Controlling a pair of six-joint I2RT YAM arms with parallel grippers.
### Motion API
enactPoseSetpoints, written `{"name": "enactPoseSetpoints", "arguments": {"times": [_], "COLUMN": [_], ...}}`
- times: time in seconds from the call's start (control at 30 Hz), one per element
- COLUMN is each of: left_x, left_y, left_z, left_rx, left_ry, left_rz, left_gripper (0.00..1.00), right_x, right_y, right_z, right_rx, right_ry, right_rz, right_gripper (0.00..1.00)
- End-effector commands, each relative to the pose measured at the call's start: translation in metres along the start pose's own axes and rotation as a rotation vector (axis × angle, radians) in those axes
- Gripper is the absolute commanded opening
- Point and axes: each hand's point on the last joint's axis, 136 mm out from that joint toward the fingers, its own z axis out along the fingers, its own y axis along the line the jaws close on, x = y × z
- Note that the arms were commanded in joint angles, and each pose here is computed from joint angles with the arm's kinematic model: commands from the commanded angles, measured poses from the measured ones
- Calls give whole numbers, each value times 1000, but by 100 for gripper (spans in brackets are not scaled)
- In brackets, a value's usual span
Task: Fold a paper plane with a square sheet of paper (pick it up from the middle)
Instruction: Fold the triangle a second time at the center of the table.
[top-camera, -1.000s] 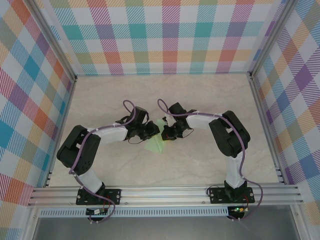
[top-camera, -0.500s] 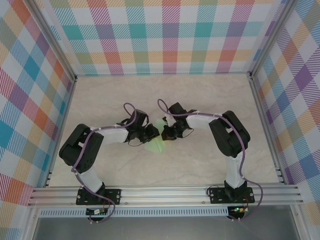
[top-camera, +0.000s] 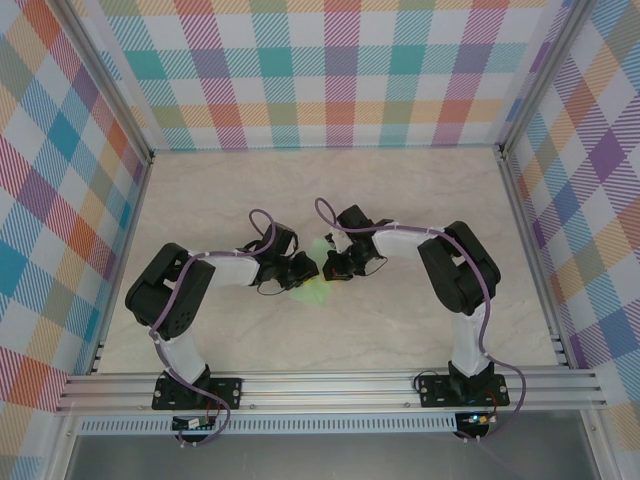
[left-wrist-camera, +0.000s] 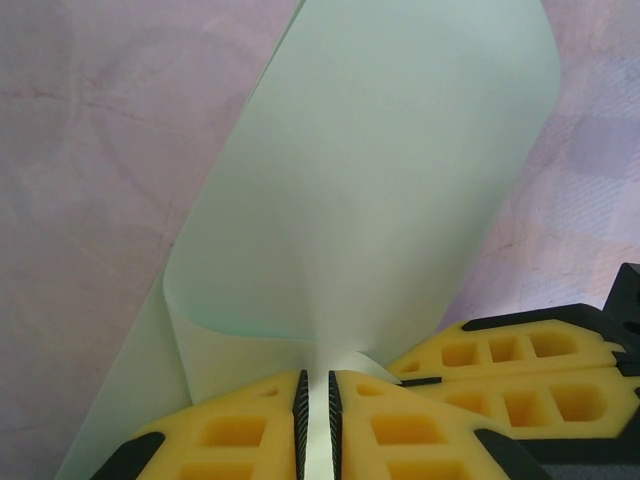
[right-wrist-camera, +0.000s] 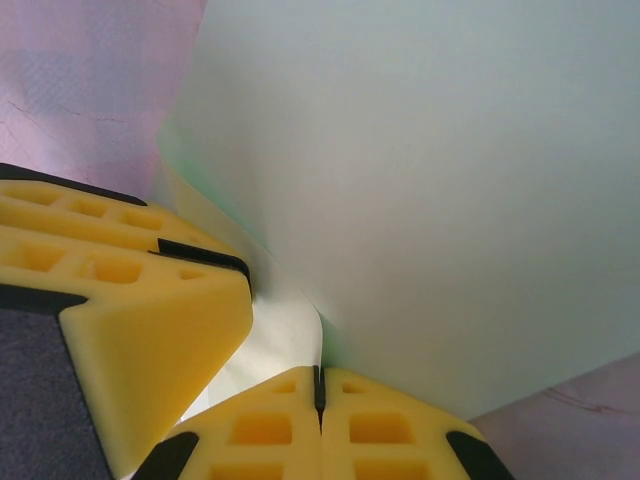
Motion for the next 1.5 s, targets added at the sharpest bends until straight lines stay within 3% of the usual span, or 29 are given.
{"name": "enactPoseSetpoints", "arguments": {"times": [0.0,0.27,0.47,0.53,0.73,1.1,1.47], "left_x": [6,18,18,17,16,16,15], "left_y": [20,45,44,42,39,38,34], "left_z": [5,7,6,5,6,6,6], "left_rx": [-42,-105,-104,-98,-88,-85,-74], "left_ry": [25,45,44,44,45,44,48], "left_rz": [0,-15,-6,-1,2,-1,6], "left_gripper": [15,13,13,13,13,13,13], "right_x": [16,4,7,11,22,28,41], "right_y": [-27,-9,-6,2,49,69,38], "right_z": [8,-20,-50,-55,-48,-4,12], "right_rx": [105,106,142,100,-84,-116,7], "right_ry": [41,-49,-147,-168,-137,-54,-1], "right_rz": [40,41,98,116,85,125,180], "right_gripper": [4,25,33,32,9,6,6]}}
